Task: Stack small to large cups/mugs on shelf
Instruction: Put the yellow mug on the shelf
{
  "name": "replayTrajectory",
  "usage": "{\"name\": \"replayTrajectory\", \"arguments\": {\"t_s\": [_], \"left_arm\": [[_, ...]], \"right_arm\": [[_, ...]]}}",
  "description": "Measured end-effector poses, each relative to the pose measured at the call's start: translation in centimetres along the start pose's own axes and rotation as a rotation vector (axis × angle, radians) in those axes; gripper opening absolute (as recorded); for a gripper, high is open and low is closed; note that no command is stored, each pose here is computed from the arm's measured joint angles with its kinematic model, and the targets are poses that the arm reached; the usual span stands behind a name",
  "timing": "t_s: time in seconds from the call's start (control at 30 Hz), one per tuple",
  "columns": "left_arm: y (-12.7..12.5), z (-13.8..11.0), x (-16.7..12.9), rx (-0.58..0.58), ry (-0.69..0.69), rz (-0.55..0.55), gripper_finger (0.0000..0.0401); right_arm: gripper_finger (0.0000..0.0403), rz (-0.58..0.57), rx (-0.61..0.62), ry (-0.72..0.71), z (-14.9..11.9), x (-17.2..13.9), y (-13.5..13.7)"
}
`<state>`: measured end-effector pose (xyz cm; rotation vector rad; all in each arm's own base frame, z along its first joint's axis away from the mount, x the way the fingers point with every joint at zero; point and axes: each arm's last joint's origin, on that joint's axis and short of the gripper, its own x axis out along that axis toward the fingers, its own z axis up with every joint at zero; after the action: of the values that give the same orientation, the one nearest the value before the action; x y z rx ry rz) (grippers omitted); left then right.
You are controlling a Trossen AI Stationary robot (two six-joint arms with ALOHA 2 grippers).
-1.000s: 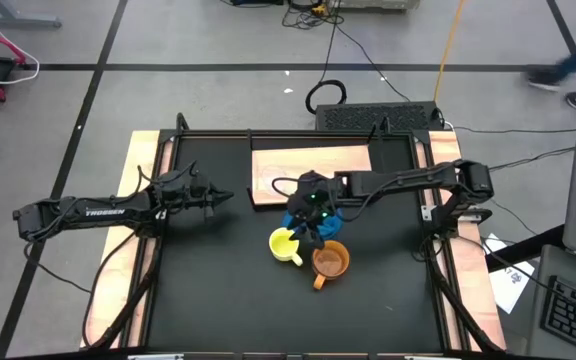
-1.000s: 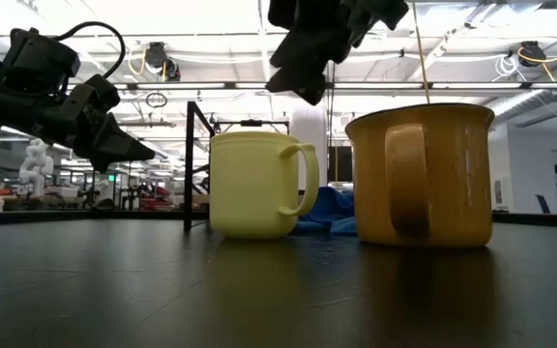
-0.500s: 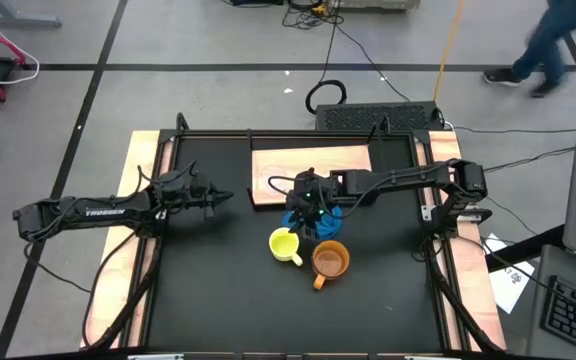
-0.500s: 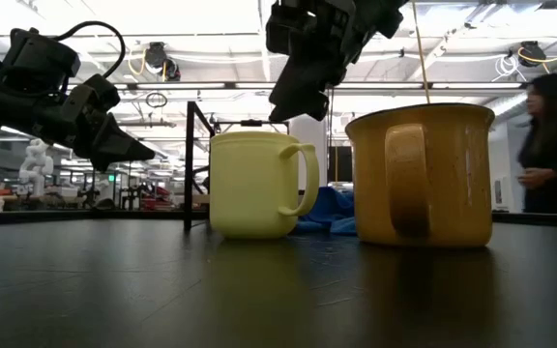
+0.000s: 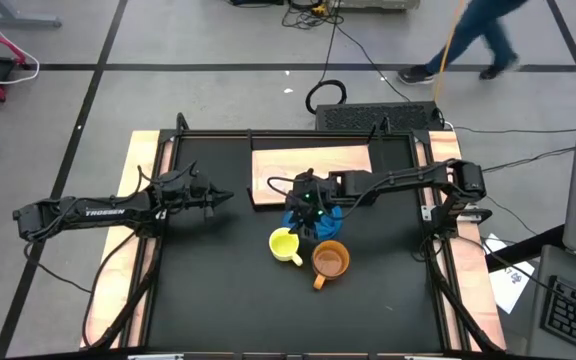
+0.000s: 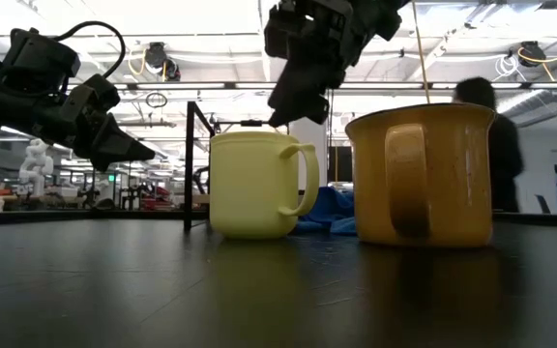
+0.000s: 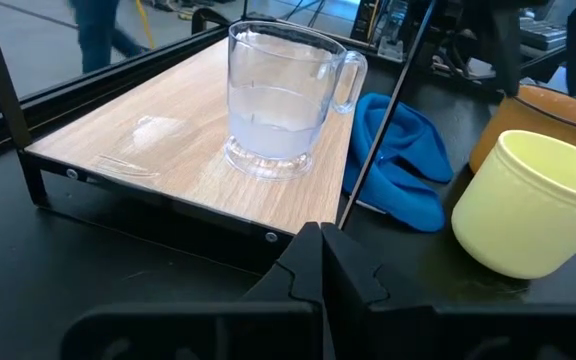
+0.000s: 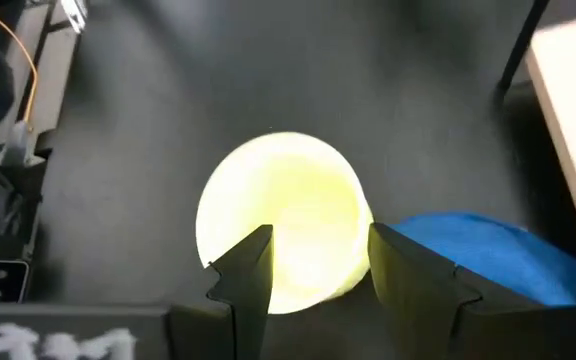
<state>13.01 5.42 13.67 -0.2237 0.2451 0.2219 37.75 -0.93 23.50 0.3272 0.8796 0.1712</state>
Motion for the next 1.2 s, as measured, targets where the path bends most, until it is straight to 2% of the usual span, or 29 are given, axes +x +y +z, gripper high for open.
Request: {"name": "replayTrajectory", "arguments": {"t_s": [0.43,0.73,1.2], "left_arm": [[0.0,0.0,0.0,0.0,0.003,0.0,0.0001],[0.0,0.0,0.0,0.001,-0.002,-0.003,0.0001],[0.0,0.0,0.0,0.008,0.0,-0.007,0.0001]], "right_arm": [[0.0157,0.002,-0.044,0.054,-0.7,0.4,0.7],[0.0157,-0.039,-0.016,0.125,-1.6,2.4,-0.3],[0.0157,-0.034,-0.008,0.094,-1.3,2.7,-0.4]]}}
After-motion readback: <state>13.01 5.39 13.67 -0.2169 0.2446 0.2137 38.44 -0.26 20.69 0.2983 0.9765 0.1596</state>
